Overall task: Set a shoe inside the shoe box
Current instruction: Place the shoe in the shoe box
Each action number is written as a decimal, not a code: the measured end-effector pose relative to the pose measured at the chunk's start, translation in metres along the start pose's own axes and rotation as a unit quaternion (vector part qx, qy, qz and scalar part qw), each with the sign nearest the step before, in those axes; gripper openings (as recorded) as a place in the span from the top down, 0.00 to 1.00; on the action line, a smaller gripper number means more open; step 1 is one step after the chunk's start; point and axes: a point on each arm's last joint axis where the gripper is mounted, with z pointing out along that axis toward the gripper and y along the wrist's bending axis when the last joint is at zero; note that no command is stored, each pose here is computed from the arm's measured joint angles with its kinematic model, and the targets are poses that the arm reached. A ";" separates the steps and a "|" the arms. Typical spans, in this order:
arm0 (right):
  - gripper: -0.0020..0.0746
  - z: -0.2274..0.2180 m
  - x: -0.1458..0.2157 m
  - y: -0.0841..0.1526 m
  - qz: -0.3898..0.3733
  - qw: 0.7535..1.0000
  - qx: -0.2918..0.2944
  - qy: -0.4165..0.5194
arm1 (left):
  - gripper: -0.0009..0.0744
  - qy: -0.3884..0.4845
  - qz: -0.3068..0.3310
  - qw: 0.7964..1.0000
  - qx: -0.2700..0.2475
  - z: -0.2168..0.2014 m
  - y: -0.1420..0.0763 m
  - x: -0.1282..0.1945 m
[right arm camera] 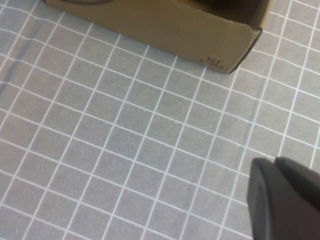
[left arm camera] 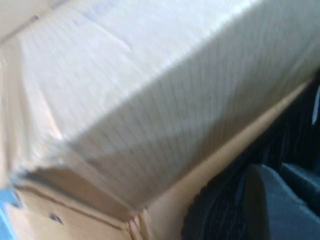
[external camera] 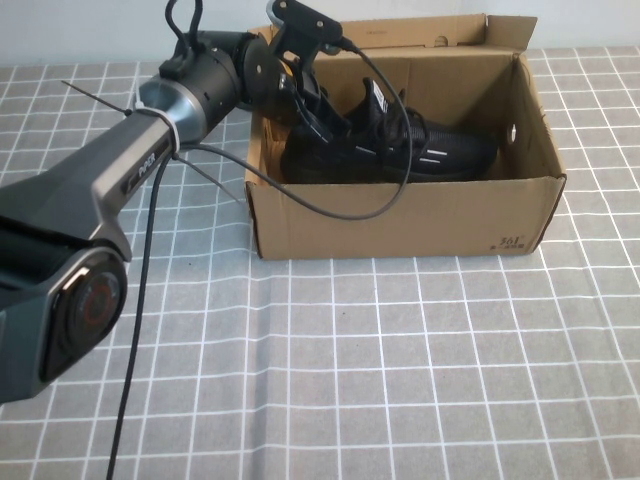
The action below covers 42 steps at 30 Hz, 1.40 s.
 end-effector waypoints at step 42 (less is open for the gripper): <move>0.99 -0.006 0.015 -0.002 0.011 1.000 -0.004 -0.004 | 0.94 0.065 -0.025 0.997 -0.012 -0.157 0.015 -0.052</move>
